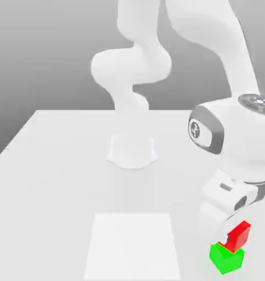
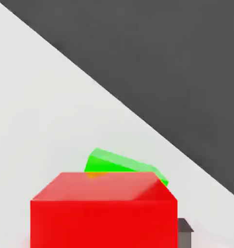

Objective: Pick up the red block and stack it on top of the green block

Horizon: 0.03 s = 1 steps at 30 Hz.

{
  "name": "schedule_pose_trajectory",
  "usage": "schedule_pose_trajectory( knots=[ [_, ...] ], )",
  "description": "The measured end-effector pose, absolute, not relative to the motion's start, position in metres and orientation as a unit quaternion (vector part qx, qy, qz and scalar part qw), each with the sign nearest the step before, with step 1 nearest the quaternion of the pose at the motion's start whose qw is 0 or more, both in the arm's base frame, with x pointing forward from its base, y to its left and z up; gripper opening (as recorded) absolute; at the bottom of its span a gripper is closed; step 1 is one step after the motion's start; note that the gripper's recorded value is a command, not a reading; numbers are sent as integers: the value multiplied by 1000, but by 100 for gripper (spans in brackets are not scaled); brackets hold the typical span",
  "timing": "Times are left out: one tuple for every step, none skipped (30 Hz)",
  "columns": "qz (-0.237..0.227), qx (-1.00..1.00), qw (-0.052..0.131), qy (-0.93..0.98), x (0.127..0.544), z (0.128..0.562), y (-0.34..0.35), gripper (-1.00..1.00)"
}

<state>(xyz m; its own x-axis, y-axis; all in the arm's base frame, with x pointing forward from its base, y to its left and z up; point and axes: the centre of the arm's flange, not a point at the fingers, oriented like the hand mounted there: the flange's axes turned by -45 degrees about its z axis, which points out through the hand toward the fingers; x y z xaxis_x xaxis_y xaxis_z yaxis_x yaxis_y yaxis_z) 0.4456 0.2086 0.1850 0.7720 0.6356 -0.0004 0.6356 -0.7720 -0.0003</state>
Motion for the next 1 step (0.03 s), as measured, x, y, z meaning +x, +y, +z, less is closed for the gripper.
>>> schedule_pose_trajectory(
  knots=[
    [0,-941,0,-338,446,185,209,100]
  ],
)
